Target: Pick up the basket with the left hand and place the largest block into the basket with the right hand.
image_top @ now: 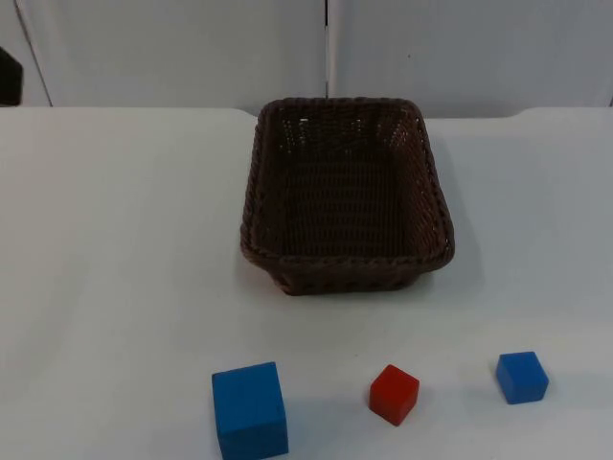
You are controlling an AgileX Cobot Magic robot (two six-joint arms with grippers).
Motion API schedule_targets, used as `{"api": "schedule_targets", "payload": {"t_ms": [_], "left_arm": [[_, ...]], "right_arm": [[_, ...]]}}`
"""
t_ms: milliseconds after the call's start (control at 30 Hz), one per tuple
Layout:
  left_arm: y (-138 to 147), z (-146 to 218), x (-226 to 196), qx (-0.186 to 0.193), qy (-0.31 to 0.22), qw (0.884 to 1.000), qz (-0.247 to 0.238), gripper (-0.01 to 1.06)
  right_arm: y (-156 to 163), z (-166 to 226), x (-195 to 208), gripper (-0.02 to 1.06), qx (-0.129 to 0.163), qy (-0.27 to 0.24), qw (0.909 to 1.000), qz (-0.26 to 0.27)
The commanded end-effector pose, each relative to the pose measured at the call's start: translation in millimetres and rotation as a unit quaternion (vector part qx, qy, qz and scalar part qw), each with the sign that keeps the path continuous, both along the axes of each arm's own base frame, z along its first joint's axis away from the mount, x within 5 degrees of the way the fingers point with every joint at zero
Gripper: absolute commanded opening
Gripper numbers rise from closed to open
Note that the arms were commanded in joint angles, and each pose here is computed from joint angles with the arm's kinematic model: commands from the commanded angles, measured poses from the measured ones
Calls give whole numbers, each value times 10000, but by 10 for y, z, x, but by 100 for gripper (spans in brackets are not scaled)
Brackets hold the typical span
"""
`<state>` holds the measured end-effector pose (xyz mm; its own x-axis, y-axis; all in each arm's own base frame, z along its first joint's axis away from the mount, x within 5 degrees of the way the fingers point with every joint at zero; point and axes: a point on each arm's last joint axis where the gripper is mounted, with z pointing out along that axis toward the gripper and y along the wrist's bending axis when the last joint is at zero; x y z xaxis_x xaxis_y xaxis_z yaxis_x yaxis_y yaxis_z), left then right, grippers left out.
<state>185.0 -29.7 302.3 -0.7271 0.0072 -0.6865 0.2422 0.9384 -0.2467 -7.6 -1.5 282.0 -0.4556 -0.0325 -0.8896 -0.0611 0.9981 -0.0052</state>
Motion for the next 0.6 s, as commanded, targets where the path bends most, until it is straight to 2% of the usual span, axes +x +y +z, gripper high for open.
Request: {"api": "schedule_targets", "payload": {"t_ms": [0, 400, 567], "left_arm": [[-4, -61, 168, -119, -8, 9999, 24, 105], [-15, -127, 615, -244, 366, 9990, 21, 105], [-96, -140, 778, -197, 389, 9989, -164, 105]], "right_arm": [[-3, -18, 1, 105, -8, 6, 10000, -47], [-3, -18, 1, 105, -8, 6, 10000, -47], [-5, -18, 2, 105, -16, 5, 10000, -52]]}}
